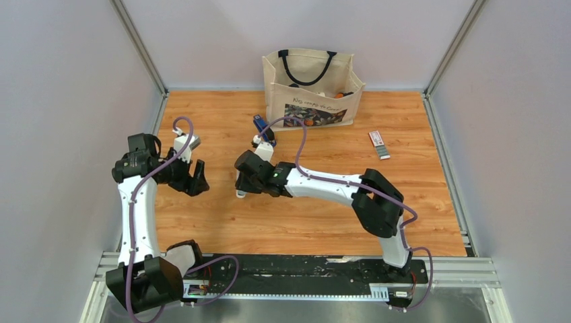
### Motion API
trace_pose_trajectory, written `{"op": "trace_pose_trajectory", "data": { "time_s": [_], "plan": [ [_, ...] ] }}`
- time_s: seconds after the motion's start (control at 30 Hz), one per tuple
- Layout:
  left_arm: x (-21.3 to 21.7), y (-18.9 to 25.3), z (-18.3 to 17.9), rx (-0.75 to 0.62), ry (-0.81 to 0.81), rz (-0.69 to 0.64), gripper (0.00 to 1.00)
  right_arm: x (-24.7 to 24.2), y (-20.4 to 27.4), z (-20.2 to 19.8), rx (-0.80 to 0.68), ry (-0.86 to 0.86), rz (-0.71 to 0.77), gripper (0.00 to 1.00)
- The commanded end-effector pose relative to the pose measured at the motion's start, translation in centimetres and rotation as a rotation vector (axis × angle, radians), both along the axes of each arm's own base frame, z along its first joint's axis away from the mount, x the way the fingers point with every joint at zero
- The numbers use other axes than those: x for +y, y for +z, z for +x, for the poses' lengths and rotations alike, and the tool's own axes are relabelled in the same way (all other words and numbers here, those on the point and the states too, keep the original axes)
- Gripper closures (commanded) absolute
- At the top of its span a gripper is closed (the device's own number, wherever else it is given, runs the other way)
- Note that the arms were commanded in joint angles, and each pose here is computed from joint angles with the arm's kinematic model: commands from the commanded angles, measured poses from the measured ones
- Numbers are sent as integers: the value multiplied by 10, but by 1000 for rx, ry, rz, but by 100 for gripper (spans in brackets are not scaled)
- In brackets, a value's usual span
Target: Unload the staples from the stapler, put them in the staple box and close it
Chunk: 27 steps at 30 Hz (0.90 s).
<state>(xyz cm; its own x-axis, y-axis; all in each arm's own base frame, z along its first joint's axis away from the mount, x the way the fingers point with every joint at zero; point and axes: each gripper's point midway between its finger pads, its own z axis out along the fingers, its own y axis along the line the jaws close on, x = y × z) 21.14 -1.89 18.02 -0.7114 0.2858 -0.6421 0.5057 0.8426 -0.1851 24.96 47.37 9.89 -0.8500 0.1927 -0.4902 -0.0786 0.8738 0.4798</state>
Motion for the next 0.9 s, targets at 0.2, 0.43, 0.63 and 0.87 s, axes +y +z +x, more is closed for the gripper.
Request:
{"op": "trace_pose_trajectory", "data": {
  "time_s": [0.2,0.43,0.63,0.87],
  "plan": [
    [-45,0,-10,-14,-233,-131,12,42,125,-16,-133,61,579,93],
    [-59,-3,-25,-16,-351,-181,11,36,128,-25,-97,47,675,96],
    [-62,-10,-25,-4,-393,-207,11,32,136,-26,-101,39,723,97],
    [-66,-16,-21,-9,-403,-243,11,27,145,-30,-97,49,764,96]
  ]
}}
